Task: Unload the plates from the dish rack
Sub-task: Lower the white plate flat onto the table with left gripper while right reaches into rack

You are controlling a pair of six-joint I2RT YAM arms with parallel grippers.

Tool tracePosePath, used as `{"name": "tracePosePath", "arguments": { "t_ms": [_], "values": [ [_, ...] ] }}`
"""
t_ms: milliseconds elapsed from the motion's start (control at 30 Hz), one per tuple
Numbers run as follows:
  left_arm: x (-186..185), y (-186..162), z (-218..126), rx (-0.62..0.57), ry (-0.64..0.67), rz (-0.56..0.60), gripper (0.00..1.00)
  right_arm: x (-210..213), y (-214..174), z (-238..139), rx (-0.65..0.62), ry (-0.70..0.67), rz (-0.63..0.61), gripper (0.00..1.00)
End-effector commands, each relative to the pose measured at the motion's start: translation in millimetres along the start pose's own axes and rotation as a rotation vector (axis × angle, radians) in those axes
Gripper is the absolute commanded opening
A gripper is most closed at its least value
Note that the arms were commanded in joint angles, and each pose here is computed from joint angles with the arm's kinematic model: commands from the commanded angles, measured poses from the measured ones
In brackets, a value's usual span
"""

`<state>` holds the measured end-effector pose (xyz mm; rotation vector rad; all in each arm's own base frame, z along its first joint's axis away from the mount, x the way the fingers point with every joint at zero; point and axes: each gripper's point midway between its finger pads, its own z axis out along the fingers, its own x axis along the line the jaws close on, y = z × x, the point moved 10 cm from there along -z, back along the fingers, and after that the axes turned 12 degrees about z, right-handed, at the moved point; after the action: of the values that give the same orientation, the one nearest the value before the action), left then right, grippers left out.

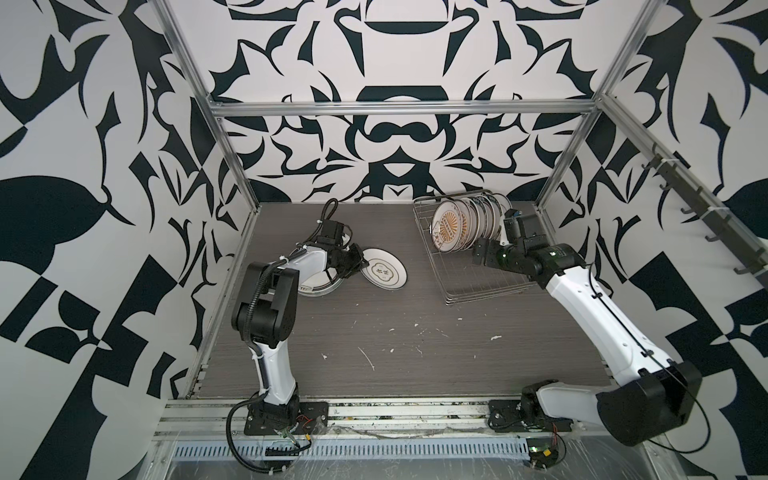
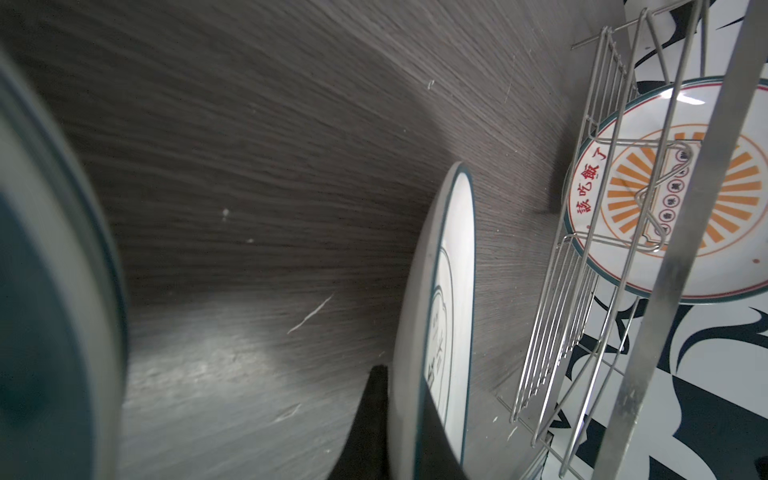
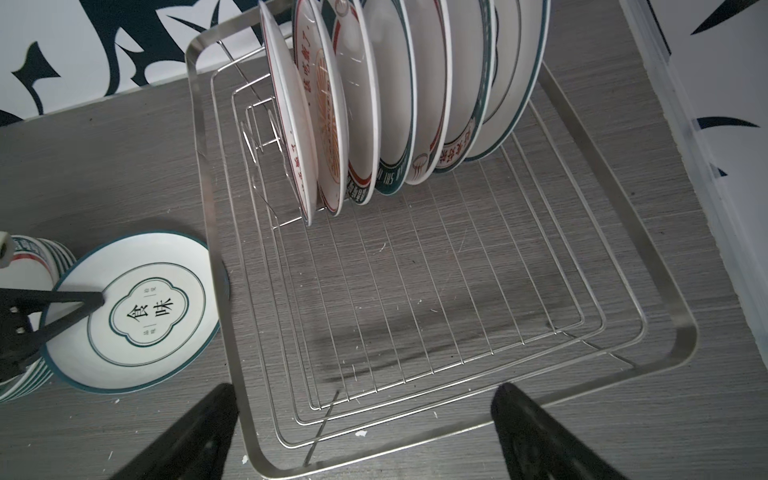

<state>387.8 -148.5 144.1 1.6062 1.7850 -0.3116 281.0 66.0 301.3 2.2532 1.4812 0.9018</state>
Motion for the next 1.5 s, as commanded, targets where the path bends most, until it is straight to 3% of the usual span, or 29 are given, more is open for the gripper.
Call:
{"name": "tracePosePath", "arguments": {
  "t_ms": [0, 267, 767, 1467],
  "values": [
    [-6, 6, 6, -0.014, 0.007, 0.034, 0.01, -1, 4, 8, -0.001, 0.022, 0.012, 0.99],
    [-7, 6, 20, 0.016, 0.055, 0.034, 0.16, 6, 14, 14, -0.001, 0.059, 0.015, 0.99],
    [-3, 7, 26, 0.034, 0.103, 0.027, 0.34, 11, 20, 9, -0.002, 0.096, -0.003, 0.99],
    [-9, 0, 1, 0.025, 0.165, 0.053, 0.61, 28, 41, 33, 0.047, 0.067, -0.099, 1.00]
  ]
}}
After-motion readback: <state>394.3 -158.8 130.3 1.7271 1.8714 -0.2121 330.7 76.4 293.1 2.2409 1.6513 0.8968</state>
